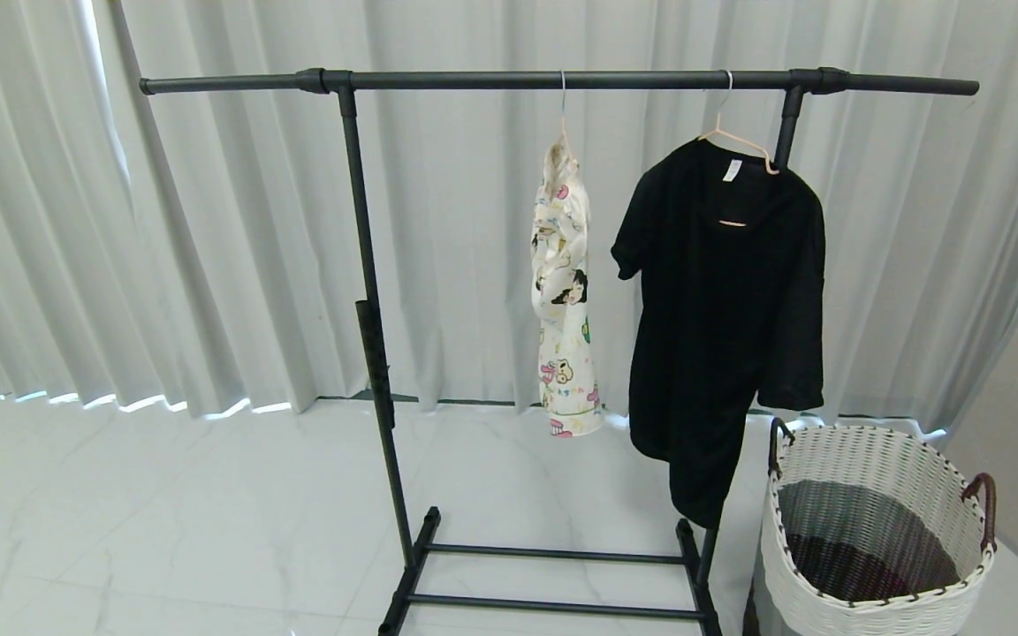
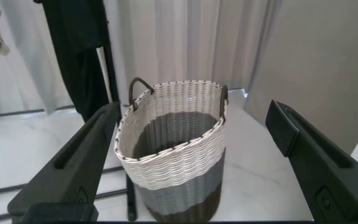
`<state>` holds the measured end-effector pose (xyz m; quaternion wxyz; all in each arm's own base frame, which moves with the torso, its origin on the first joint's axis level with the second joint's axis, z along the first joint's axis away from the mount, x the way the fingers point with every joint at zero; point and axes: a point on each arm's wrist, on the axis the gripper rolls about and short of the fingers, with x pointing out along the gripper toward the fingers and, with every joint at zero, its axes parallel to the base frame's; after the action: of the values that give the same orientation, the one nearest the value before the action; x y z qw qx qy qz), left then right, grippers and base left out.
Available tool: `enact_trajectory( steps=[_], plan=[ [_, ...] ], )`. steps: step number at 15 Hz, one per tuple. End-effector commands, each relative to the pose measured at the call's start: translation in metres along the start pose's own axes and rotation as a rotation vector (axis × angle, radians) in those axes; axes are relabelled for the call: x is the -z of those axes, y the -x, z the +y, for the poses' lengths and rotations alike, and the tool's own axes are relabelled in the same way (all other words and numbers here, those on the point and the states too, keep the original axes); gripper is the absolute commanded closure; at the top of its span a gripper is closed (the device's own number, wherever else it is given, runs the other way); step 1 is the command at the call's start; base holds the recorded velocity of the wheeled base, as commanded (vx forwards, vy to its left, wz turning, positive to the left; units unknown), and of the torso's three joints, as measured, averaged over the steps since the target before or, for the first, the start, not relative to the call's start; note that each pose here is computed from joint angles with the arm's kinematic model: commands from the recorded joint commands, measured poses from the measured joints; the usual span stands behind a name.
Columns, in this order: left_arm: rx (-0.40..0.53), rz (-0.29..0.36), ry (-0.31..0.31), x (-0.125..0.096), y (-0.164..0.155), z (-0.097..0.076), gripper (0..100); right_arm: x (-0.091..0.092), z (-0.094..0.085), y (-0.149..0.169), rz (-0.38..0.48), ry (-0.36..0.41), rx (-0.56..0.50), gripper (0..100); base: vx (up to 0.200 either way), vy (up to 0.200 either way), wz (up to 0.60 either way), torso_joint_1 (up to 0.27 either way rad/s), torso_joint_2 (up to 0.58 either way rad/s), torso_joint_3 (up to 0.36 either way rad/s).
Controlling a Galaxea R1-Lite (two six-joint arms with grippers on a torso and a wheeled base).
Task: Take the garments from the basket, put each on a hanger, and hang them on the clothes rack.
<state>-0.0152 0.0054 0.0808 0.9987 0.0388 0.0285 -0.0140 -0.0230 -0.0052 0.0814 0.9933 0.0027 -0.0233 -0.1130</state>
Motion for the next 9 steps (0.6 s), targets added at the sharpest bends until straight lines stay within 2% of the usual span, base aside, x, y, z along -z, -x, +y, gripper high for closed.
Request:
enact_trajectory(
  steps=[1, 3, 6, 8, 9],
  plan=[
    [0.17, 0.001, -0.024, 0.0009, -0.0002, -0.0039, 0, 0.0004, -0.0001, 0.0005, -0.007, 0.017, -0.006, 0, 0.0, 0.0, 0.0, 0.0, 0.0, 0.0],
    [0.172, 0.115, 0.023, 0.0032, -0.0046, -0.0049, 0, 0.0004, 0.0012, 0.0006, -0.007, 0.02, -0.061, 0, 0.0, 0.0, 0.0, 0.0, 0.0, 0.0],
    [0.067, 0.179, 0.015, 0.0023, -0.0091, -0.0062, 0, 0.005, 0.0043, 0.0011, 0.04, -0.017, -0.203, 0, 0.0, 0.0, 0.0, 0.0, 0.0, 0.0],
    [-0.108, 0.167, 0.039, 0.0025, -0.0076, -0.0076, 0, 0.0054, 0.005, -0.0022, 0.097, -0.011, -0.233, 0, 0.0, 0.0, 0.0, 0.0, 0.0, 0.0],
    [-0.147, 0.082, 0.031, 0.0037, -0.0012, -0.0092, 0, 0.0054, 0.005, -0.0025, 0.1, -0.011, -0.233, 0, 0.0, 0.0, 0.0, 0.0, 0.0, 0.0]
  ],
)
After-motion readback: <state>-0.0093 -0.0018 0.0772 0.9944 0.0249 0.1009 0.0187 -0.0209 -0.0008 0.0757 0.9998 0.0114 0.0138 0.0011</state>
